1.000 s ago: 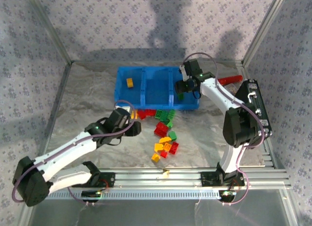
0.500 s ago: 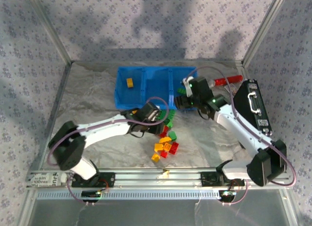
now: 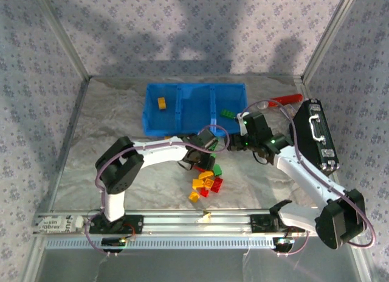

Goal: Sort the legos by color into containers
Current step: Pick up the lego from the center of the table.

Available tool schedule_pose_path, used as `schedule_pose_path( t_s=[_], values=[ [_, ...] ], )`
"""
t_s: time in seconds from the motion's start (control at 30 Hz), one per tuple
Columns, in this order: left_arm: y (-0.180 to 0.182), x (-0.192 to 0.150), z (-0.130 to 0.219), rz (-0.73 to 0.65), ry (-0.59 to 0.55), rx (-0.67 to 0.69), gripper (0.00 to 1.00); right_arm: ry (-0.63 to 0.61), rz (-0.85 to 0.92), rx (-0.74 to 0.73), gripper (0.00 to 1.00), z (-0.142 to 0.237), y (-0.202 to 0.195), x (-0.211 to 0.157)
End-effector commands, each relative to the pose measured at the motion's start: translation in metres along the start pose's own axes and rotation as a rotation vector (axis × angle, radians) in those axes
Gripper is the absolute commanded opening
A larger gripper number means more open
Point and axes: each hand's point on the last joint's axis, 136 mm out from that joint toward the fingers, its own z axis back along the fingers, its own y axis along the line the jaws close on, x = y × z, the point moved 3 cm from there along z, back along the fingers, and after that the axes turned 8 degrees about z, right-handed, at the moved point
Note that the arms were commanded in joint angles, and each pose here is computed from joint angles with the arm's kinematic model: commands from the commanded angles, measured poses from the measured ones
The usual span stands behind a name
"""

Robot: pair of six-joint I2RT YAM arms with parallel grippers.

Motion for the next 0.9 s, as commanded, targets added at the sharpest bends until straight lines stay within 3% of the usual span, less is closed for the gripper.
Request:
schedule_pose_path(
  t_s=[0.0, 0.4, 0.87],
  values=[
    [0.002, -0.01, 0.001, -0.032, 0.042, 0.053, 0.74, -0.024, -0.022, 0.007, 0.79, 0.003, -0.002, 0.0],
    [0.014, -0.021, 0.008, -0.015, 0.056, 0.107, 0.82, -0.027, -0.047, -0.002, 0.78, 0.005, -0.008, -0.011],
    [0.023, -0.035, -0.009, -0.005, 0.104, 0.124, 0.75, -0.041, -0.077, -0.014, 0.78, 0.009, -0.016, -0.013]
  ],
)
